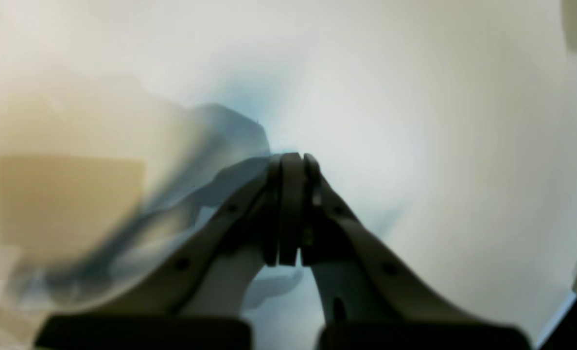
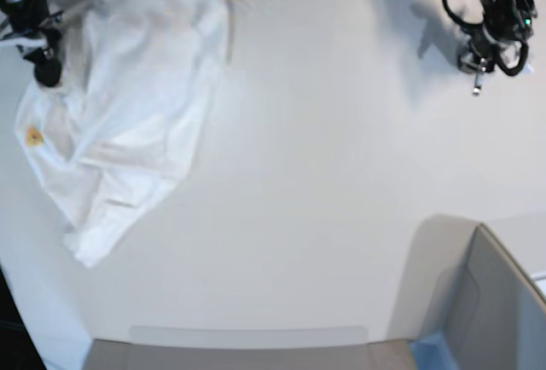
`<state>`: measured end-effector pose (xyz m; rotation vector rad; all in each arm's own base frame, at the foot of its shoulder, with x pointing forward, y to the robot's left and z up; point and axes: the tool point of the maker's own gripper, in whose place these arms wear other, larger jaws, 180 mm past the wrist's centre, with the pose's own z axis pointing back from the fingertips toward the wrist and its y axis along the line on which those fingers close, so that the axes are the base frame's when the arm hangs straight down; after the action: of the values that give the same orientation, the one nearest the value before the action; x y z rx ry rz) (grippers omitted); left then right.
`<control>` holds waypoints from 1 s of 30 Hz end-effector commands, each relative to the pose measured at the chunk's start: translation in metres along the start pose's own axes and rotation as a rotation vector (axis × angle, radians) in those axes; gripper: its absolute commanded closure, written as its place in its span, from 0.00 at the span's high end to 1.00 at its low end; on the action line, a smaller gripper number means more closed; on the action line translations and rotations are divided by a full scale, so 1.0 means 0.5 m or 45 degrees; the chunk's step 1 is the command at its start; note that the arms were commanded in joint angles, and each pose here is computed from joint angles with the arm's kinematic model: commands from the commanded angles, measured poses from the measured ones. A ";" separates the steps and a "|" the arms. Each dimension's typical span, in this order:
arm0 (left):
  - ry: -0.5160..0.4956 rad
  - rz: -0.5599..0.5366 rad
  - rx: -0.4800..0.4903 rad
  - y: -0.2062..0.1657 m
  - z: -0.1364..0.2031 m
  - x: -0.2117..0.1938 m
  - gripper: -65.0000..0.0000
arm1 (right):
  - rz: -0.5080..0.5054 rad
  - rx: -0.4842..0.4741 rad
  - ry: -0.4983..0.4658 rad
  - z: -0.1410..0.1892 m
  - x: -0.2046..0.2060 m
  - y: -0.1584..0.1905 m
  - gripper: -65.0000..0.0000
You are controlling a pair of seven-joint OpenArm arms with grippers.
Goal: Layout the t-shirt on the table in an organized manner, then fold the t-shirt properly
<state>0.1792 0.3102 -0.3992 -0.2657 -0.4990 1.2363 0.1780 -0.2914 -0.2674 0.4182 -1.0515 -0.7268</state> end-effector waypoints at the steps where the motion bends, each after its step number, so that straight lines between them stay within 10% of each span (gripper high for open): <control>1: -0.029 -0.025 -0.022 -0.015 0.011 0.020 0.00 | 0.051 0.037 -0.044 0.004 0.028 0.018 0.00; 8: 0.079 -0.255 -0.171 -0.066 0.019 -0.024 0.00 | 0.137 -0.031 0.037 -0.013 -0.015 0.005 0.00; 20: 0.821 -0.990 -1.042 -0.321 0.182 -0.459 0.00 | 0.282 -0.228 -0.016 -0.069 -0.017 -0.015 0.00; 30: 1.032 -0.994 -0.801 -0.342 0.179 -0.616 0.26 | 0.324 -0.304 -0.012 -0.066 -0.011 -0.036 0.00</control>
<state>0.2006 -0.0334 -0.3261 -0.9054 -0.2158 0.1461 0.1953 -0.3002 -0.3063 0.0788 -0.9586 -0.6454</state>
